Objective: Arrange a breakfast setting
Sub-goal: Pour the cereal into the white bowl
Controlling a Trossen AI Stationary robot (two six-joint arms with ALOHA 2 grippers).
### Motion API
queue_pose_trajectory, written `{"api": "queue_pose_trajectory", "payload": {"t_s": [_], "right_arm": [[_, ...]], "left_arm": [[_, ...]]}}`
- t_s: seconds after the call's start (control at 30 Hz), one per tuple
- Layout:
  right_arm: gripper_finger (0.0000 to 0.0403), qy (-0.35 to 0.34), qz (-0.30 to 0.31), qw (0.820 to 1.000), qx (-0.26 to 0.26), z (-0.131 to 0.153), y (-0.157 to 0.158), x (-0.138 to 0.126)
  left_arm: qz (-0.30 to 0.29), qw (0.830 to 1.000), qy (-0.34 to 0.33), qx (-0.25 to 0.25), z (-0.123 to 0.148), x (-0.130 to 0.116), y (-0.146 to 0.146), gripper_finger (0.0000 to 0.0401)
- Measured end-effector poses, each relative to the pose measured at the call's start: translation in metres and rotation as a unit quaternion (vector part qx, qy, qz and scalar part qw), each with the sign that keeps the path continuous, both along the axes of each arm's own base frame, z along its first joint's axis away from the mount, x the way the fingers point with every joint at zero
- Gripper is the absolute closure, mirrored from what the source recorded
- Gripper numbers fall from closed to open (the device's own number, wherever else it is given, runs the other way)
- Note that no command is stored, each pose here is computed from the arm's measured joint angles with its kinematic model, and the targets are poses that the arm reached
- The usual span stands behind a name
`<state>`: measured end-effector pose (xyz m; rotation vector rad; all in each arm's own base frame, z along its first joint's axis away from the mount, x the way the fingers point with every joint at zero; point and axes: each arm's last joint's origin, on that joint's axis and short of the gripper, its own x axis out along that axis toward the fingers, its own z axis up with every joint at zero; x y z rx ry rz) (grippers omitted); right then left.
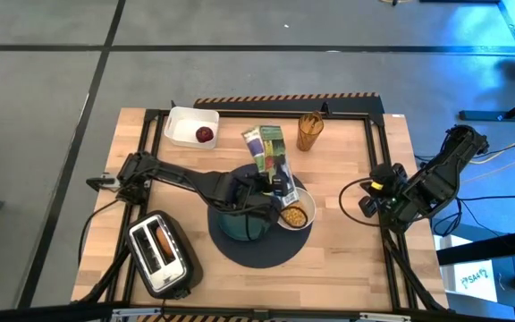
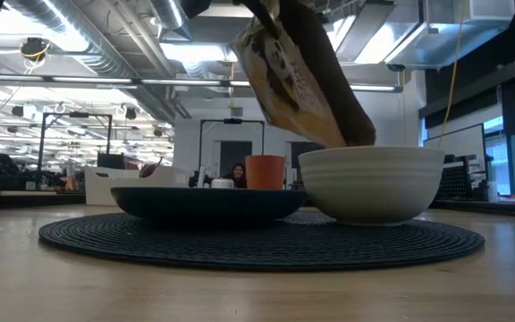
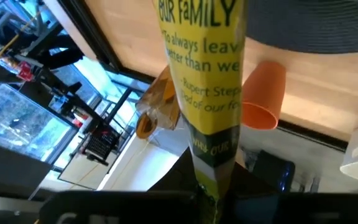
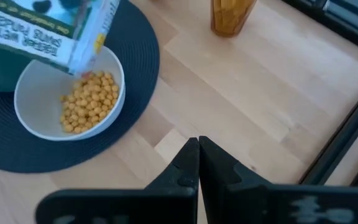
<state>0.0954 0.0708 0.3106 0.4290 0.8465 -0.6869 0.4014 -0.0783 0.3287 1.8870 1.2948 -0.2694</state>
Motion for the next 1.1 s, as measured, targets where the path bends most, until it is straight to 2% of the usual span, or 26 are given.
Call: {"api": "queue_pose_trajectory", "payload": {"t_s": [0.13,0.4,0.63,0.8,1.1], "right_arm": [[0.0402,-0.009,0.001,1.0,-0.012,0.0005,-0.0005,0.0005],[0.0402,-0.007,0.011,1.0,-0.021,0.0007,-0.0007,0.0006],[0.0402,-0.013,0.017,0.999,-0.036,0.0012,-0.0012,0.001],[0.0402,-0.028,0.016,0.998,-0.052,0.0021,-0.0019,0.0016],[0.0402,-0.025,0.026,0.997,-0.062,0.0022,-0.002,0.0017]], "left_arm": [[0.0,1.0,0.007,0.023,0.0009,-0.0001,0.0017,0.0399],[0.003,1.0,0.003,-0.004,-0.0003,0.0006,0.0044,0.0399],[0.002,1.0,0.005,-0.004,-0.0004,0.0004,0.0042,0.0399],[0.004,0.999,-0.005,-0.046,-0.0017,0.0007,0.0026,0.0399],[0.0,0.999,-0.001,-0.044,-0.0018,0.0007,0.0026,0.0399]]}}
